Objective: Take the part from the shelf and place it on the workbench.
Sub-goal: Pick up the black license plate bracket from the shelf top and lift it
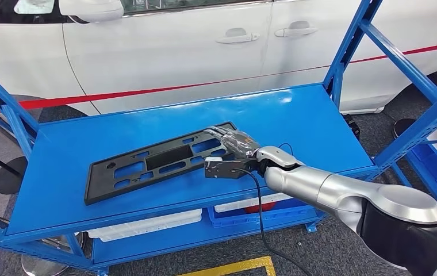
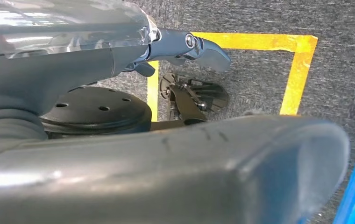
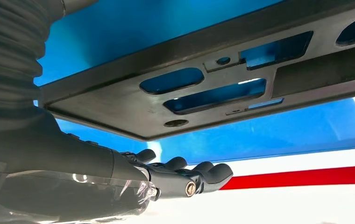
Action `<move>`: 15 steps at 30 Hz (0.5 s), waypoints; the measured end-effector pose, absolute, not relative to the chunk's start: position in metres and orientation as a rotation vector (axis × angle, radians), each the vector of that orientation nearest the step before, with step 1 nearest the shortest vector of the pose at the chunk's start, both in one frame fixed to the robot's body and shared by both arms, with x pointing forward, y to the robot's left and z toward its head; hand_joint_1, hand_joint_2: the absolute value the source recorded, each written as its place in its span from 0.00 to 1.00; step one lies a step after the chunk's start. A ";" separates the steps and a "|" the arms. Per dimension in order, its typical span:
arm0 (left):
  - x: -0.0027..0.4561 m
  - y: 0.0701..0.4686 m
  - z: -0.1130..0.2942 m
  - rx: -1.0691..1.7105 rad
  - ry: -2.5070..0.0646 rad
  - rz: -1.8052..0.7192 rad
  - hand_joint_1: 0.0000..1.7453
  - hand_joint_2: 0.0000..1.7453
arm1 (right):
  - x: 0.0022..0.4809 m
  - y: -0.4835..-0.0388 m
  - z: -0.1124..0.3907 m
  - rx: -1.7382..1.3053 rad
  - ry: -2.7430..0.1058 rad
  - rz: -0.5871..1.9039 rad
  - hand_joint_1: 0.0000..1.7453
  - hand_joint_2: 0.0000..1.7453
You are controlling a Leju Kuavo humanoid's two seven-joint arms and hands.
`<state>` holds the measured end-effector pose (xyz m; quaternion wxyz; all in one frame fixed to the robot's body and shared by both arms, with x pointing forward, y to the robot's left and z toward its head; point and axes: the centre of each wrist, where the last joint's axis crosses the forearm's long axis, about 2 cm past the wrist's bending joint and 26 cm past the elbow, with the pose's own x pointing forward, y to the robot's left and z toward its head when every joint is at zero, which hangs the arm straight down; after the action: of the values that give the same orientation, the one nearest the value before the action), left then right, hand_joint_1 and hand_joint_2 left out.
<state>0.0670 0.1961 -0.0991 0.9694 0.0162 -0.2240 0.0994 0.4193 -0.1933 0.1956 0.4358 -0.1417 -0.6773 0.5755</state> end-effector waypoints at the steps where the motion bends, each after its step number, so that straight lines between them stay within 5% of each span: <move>1: 0.067 0.196 -0.099 0.034 -0.449 0.198 0.00 0.00 | 0.419 -0.194 0.195 -0.349 -1.686 1.431 0.00 0.75; 2: 0.068 0.196 -0.099 0.034 -0.446 0.196 0.00 0.00 | 0.420 -0.195 0.195 -0.346 -1.685 1.430 0.00 1.00; 15: 0.071 0.196 -0.099 0.030 -0.440 0.201 0.00 0.00 | 0.419 -0.213 0.195 -0.333 -1.679 1.397 0.00 1.00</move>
<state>0.0707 0.1964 -0.0985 0.9708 0.0149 -0.2180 0.0993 0.4195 -0.2134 0.1950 0.4493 -0.1347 -0.6790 0.5648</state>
